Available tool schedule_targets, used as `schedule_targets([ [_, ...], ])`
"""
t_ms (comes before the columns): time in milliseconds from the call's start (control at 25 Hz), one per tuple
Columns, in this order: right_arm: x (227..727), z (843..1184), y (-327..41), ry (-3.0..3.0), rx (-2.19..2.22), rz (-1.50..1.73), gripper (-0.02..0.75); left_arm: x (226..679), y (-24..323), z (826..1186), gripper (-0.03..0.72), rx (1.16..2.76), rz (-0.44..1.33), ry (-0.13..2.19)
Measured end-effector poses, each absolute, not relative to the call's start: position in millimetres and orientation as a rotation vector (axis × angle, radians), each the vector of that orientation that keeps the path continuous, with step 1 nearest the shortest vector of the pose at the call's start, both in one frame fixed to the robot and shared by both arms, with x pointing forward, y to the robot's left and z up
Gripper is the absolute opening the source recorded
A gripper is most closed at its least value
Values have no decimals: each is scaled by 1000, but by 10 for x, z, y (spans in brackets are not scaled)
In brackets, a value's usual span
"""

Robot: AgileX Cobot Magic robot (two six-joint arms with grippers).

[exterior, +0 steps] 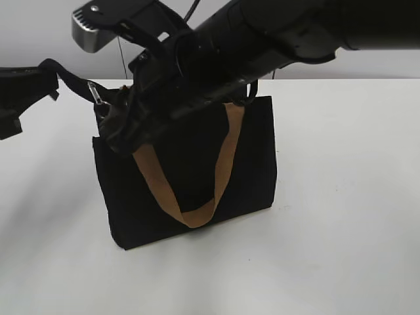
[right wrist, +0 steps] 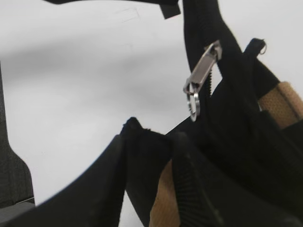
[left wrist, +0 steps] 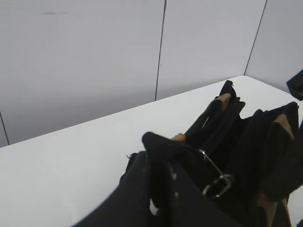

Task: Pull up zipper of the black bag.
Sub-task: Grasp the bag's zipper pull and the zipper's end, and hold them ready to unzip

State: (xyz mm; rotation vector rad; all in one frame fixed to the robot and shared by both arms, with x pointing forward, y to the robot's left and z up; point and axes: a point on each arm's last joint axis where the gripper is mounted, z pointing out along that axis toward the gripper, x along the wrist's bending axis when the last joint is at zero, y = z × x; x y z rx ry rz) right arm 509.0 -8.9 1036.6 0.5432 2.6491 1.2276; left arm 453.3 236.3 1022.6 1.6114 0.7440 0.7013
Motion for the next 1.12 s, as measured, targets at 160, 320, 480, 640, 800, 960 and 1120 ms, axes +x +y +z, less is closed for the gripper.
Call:
schedule_targets([
  [160,5147,10370,-85,2584,563,1236,264,4533,2363,10227,18,1611,701,745],
  [320,5206,10288,-63,2559,585,1222,264,4533,2363,10227,18,1611,701,745],
  [480,5225,10211,-47,2575,604,1208,264,4533,2363,10227,18,1611,701,745],
  [640,5225,10212,-41,2573,632,1224,264,4533,2364,10226,18,1610,702,746],
  [800,5226,10221,-33,2566,677,1253,264,4536,2369,10220,18,1616,704,754],
  [960,5250,10240,-31,2528,686,1269,264,4538,2374,10213,18,1621,707,761],
  [1120,5262,10247,-32,2511,690,1273,264,4539,2375,10213,18,1622,708,762],
])
